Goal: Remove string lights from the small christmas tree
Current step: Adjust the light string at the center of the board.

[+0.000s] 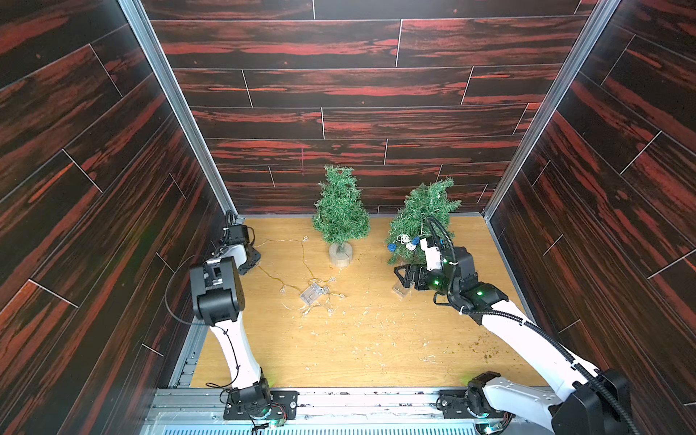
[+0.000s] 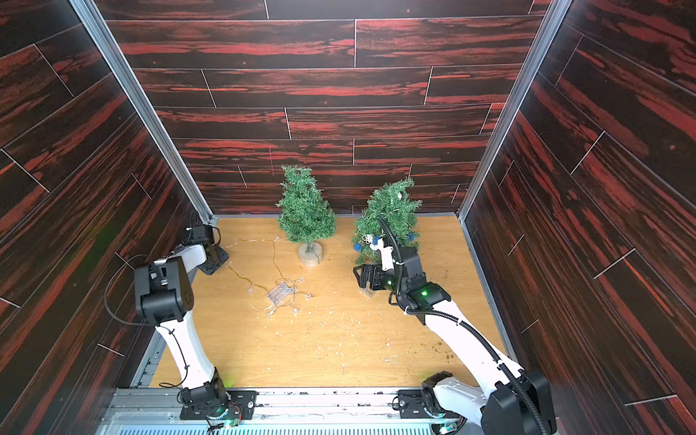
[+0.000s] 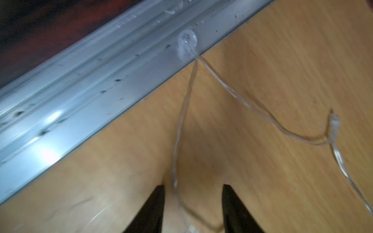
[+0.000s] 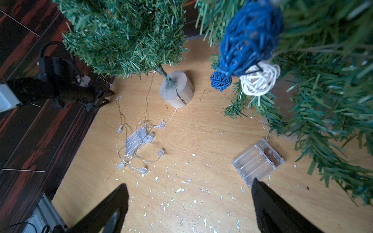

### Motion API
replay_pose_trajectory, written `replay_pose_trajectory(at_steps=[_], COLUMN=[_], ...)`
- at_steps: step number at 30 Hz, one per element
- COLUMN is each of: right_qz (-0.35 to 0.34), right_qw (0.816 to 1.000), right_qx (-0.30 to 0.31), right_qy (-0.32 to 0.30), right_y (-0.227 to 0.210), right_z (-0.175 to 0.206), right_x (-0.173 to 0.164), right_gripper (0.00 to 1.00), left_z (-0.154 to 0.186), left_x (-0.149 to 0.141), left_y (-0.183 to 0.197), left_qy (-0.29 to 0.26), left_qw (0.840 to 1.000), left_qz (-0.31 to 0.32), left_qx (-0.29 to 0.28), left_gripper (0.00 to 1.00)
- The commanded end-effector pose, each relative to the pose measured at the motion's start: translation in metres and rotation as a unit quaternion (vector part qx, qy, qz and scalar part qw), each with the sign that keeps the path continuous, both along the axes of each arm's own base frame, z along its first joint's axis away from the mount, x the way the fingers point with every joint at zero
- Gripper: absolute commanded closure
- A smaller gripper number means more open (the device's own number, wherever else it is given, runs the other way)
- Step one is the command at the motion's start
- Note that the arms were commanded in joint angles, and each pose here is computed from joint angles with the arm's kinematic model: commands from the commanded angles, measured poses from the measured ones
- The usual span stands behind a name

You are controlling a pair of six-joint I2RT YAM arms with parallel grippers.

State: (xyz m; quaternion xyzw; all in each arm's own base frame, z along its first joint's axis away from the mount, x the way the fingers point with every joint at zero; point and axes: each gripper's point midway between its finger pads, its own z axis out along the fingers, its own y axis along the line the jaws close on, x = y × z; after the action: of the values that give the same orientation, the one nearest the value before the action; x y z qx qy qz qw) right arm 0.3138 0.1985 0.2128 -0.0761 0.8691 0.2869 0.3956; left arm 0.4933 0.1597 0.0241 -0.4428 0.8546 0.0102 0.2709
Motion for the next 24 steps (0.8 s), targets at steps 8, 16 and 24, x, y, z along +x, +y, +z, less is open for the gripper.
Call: replay_pose_trajectory(at_steps=[8, 16, 24], right_qz=[-0.001, 0.004, 0.0], right_qw=[1.0, 1.0, 1.0], right_qx=[-0.01, -0.017, -0.018], right_qy=[-0.014, -0.011, -0.013], right_y=[0.004, 0.004, -0.001], right_z=[0.005, 0.0, 0.0], right_x=[0.012, 0.01, 0.005], right_gripper=[0.01, 0.01, 0.01], left_z=[-0.015, -0.02, -0.028], left_x=[-0.003, -0.013, -0.028], left_y=[-0.043, -0.119, -0.217], left_qy=[0.008, 0.011, -0.01], left_qw=[0.993, 0.987, 0.975], left_qz=[-0.026, -0.087, -0.128], left_qx=[-0.111, -0.132, -0.183], left_gripper=[0.84, 0.85, 0.85])
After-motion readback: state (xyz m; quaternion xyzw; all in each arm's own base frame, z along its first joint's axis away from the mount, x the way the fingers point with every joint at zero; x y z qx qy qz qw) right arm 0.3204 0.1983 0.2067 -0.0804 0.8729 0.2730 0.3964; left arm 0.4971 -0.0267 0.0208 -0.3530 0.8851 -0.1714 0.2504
